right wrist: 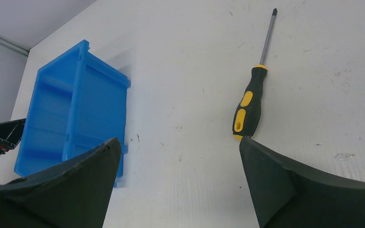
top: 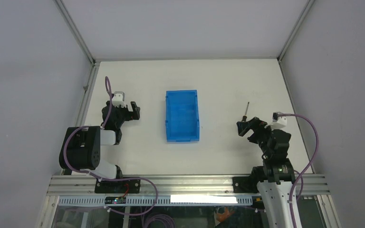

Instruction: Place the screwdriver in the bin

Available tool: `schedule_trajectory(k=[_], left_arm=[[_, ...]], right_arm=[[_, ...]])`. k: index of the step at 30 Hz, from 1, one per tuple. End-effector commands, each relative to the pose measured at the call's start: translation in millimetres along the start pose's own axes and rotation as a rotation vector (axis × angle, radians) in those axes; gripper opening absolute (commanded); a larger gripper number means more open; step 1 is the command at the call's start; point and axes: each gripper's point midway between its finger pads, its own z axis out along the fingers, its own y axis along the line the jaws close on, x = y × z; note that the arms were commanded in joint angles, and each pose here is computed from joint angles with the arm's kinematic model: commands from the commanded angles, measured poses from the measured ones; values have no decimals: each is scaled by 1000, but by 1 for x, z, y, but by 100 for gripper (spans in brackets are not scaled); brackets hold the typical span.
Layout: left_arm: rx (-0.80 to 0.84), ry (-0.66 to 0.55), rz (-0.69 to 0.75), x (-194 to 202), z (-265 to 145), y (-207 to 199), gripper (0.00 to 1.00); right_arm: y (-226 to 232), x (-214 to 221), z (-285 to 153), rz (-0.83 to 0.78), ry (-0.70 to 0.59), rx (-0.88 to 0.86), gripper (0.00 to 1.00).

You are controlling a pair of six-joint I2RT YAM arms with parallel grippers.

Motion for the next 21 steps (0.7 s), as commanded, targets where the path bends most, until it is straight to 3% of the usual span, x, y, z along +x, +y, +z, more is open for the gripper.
schedule_trajectory(k=[1, 7, 10, 15, 17, 21], left_arm=[[22, -84, 13, -26, 4, -6, 99], [21, -84, 13, -26, 4, -6, 99], [21, -85, 13, -26, 4, -6, 99], [20, -84, 12, -26, 4, -6, 99], [19, -84, 12, -26, 4, -6, 99], [20, -84, 12, -26, 4, -6, 99]], right_arm=[[12, -19, -5, 21, -69, -36, 99], [57, -74, -30, -26, -231, -193, 99], [73, -109, -35, -54, -240, -177, 99], [45, -140, -10, -41, -18, 168, 99], [28, -128, 19, -52, 184, 303, 99], [3, -99, 54, -86, 459, 419, 99]])
